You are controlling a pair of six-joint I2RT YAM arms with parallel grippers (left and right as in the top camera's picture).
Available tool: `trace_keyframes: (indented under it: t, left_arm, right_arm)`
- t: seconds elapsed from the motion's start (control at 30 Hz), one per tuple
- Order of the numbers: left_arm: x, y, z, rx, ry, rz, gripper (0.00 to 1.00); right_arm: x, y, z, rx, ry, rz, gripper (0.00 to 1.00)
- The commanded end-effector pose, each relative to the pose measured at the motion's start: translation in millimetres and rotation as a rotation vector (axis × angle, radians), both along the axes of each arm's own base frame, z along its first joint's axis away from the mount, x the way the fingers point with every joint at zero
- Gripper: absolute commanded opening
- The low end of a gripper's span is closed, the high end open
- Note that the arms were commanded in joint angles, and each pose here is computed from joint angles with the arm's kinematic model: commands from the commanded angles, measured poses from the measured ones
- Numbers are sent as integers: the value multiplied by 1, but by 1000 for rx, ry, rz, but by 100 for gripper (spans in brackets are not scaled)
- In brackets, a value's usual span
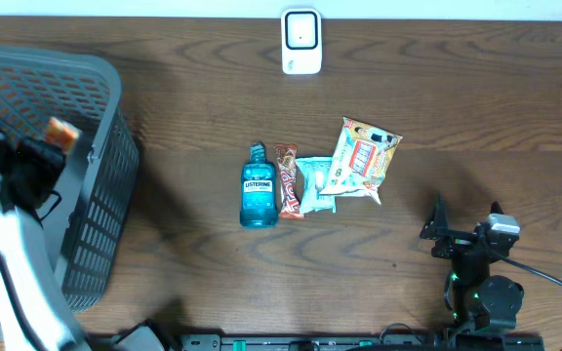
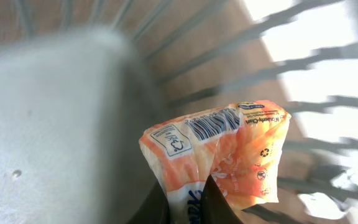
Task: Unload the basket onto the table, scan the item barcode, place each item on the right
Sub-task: 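Carry the orange packet out and drop it below the wipe pack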
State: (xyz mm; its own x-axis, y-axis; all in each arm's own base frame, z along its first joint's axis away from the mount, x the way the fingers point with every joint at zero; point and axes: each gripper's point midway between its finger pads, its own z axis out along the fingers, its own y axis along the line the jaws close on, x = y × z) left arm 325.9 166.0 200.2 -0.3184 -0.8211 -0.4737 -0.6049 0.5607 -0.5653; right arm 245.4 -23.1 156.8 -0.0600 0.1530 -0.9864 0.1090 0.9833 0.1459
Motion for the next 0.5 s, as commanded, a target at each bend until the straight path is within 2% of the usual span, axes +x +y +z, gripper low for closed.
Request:
trace_keyframes:
  t: [0.0,0.13,0.23,0.47]
  left_arm:
    - [-17,-15,63,91,-155,-7,7]
    - [-33,-49,102,107,-265,-51,7]
    - [-31,-99,116,65,-337,-230,7]
    - [-25,-203,89,23,-286,-597,7]
  right_arm:
    - [0,0,0,-7,-1,3,99]
    - [0,0,0,-7,-1,3,99]
    - [0,0,0,-7,-1,3,99]
    - [0,0,0,-7,-1,3,99]
